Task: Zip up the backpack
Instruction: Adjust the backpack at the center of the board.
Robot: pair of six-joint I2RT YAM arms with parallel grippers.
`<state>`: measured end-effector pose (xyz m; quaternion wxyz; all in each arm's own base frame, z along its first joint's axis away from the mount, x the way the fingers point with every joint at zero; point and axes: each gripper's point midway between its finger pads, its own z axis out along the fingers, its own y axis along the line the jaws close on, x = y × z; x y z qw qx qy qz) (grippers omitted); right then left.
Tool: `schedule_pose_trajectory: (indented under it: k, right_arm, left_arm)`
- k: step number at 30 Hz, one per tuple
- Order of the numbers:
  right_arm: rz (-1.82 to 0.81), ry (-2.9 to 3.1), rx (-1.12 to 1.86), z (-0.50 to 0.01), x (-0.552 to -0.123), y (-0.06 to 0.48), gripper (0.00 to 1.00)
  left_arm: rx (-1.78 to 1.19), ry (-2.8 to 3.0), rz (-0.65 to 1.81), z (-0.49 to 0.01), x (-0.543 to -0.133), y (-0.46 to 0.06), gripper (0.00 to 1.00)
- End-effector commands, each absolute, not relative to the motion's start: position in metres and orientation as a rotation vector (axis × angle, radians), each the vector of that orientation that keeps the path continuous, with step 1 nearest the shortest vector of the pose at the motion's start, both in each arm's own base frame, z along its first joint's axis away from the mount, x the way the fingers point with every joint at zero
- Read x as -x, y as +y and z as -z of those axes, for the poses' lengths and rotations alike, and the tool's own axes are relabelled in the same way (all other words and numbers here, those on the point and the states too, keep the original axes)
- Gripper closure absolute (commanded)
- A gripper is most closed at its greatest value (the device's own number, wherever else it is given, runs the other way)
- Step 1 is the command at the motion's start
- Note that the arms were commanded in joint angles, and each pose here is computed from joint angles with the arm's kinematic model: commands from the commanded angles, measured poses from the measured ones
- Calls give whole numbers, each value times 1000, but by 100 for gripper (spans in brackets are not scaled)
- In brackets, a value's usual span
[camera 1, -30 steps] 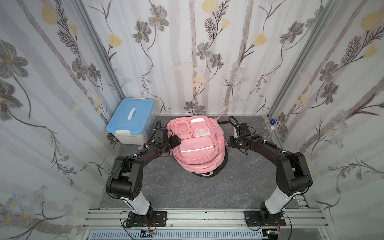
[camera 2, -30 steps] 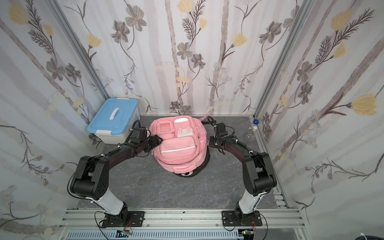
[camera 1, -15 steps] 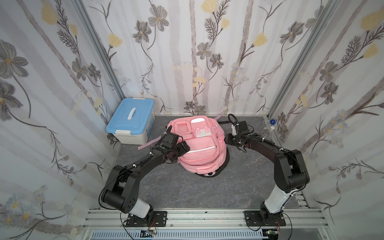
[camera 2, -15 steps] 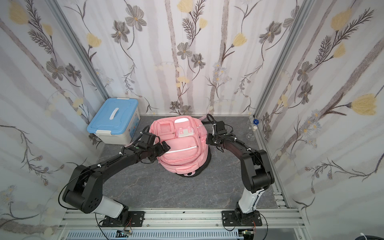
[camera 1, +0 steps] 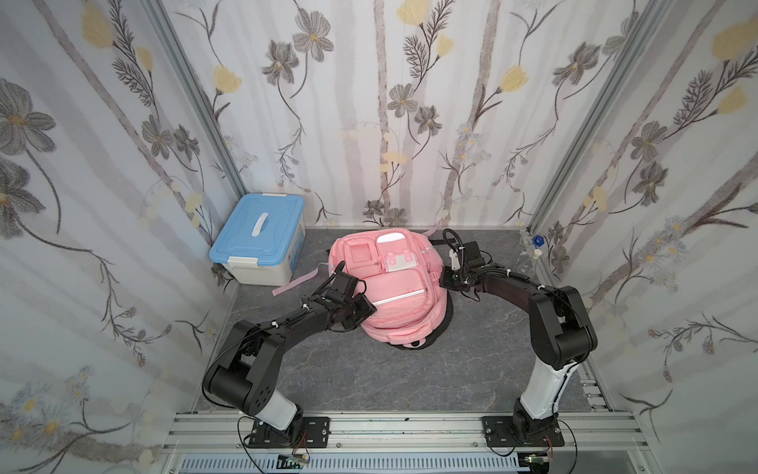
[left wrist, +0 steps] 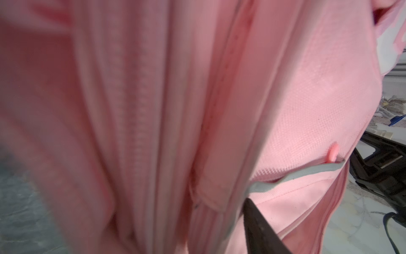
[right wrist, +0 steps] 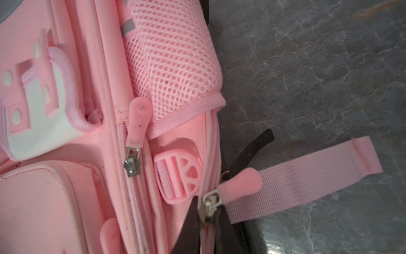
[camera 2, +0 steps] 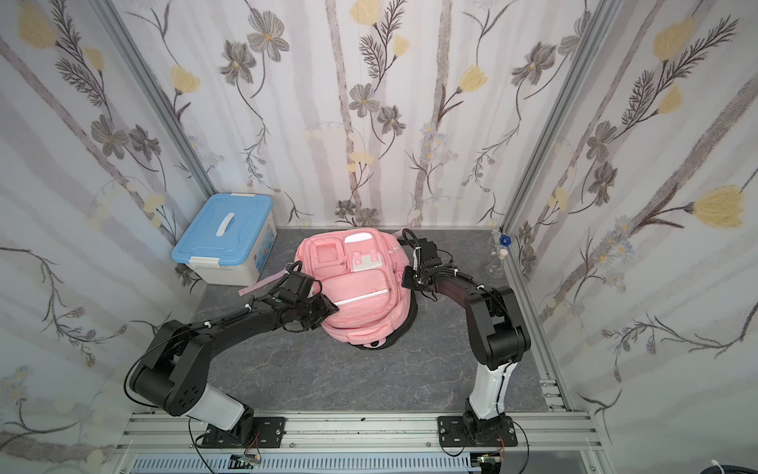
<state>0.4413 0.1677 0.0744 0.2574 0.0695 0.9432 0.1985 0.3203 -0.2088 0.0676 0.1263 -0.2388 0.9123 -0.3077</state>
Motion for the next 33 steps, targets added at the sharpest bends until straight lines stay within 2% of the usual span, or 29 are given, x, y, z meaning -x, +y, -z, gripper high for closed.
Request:
schedule_pose_trajectory:
  k: [1,2,3,16,17,18,19,20,22,23,26,33]
  right_arm:
    - [-529,2567,-193,-72,-431,168,100]
    - [-515,2573,-190,-71,-425,166,100]
    - [-497,2579,-179,-71,-418,166,100]
    - [-521,2712,15,-75,-324,211,100]
    - [-547,2700,29,-85,-321,214,100]
    - [-553,2706,42,-86,-318,215,97]
    - [-560,2715,61,-87,-315,216,88]
    - [-547,2731,78,-88,-313,215,74]
    - [-500,2741,113,-95,-310,209,55]
    - [-486,2727,121,-101,-310,206,47]
    - [-470,2673,101,-121,-313,192,39]
    - [-392,2586,43,-132,-325,161,38]
  left_arm:
    - [717,2622,826,-67,-333,-196,87]
    - [715,2610,812,-69,-337,-193,99]
    - [713,2607,796,-71,-340,-190,100]
    - [709,2506,718,-77,-419,-162,100]
    - [712,2511,714,-76,-424,-162,97]
    - [718,2511,717,-74,-429,-161,84]
    - [722,2515,713,-73,-431,-162,63]
    - [728,2517,704,-72,-432,-161,42]
    - [732,2527,696,-72,-429,-160,22]
    - [732,2534,688,-72,-426,-160,16]
    - [731,2562,646,-77,-408,-157,7]
    - [700,2630,625,-93,-360,-165,3]
